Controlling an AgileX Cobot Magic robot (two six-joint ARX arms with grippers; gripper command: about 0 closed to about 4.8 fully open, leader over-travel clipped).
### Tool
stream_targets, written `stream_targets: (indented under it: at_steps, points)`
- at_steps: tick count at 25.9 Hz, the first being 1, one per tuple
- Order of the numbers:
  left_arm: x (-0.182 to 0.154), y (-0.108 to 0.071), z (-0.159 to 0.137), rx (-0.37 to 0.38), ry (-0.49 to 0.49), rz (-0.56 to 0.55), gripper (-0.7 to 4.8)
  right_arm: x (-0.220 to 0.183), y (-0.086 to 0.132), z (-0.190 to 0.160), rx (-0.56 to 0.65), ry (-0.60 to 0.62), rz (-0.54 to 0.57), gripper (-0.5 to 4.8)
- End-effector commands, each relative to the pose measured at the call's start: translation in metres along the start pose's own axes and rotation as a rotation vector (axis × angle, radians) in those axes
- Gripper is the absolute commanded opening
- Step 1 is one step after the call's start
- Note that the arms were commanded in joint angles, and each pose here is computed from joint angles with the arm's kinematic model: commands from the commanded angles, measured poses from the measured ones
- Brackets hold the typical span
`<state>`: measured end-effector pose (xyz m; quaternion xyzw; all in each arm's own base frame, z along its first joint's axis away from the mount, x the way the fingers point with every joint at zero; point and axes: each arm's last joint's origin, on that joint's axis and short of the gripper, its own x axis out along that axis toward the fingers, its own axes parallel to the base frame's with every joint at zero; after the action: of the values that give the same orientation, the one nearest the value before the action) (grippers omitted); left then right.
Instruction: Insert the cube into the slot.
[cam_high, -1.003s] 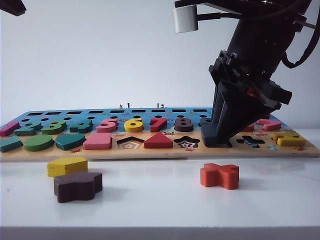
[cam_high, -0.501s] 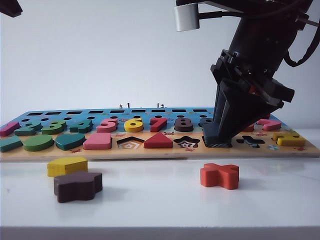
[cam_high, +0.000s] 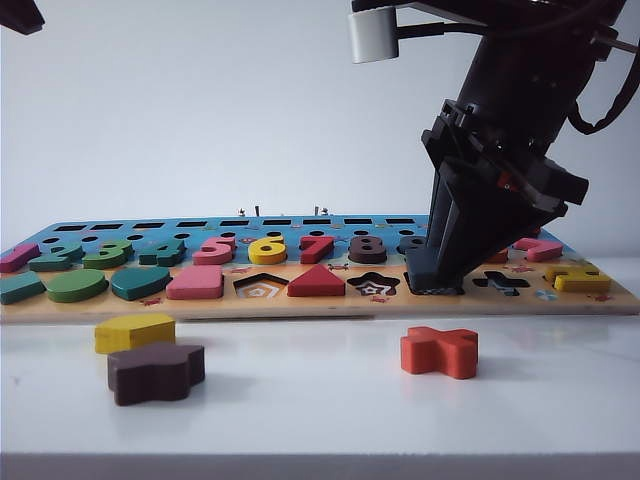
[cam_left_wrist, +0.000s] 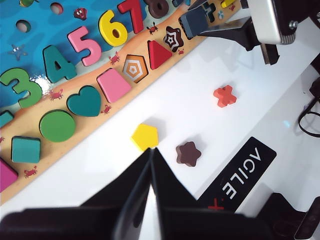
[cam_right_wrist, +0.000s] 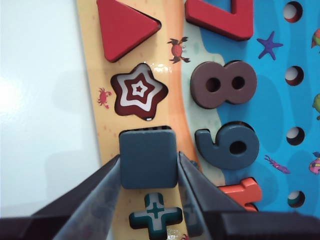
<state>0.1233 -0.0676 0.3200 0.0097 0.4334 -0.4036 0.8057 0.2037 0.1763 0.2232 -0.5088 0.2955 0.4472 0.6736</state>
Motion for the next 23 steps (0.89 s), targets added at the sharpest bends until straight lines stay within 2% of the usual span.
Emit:
stream_targets:
  at_steps: [1,6,15,23]
  points:
    - [-0.002,-0.001,0.001,0.003,-0.013,-0.006,0.17,-0.002,-0.001,0.001,0.013,-0.010,-0.009,2.11]
    - [-0.002,-0.001,0.001,0.003,-0.013,-0.006,0.17,-0.001,-0.001,0.001,0.013,-0.010,-0.008,2.29]
    - [-0.002,-0.001,0.001,0.004,-0.014,-0.006,0.17,-0.009,-0.003,0.002,0.028,-0.029,-0.031,2.30]
    - [-0.002,-0.001,0.001,0.005,-0.016,-0.006,0.17,-0.042,-0.006,0.002,0.170,-0.123,-0.123,2.29]
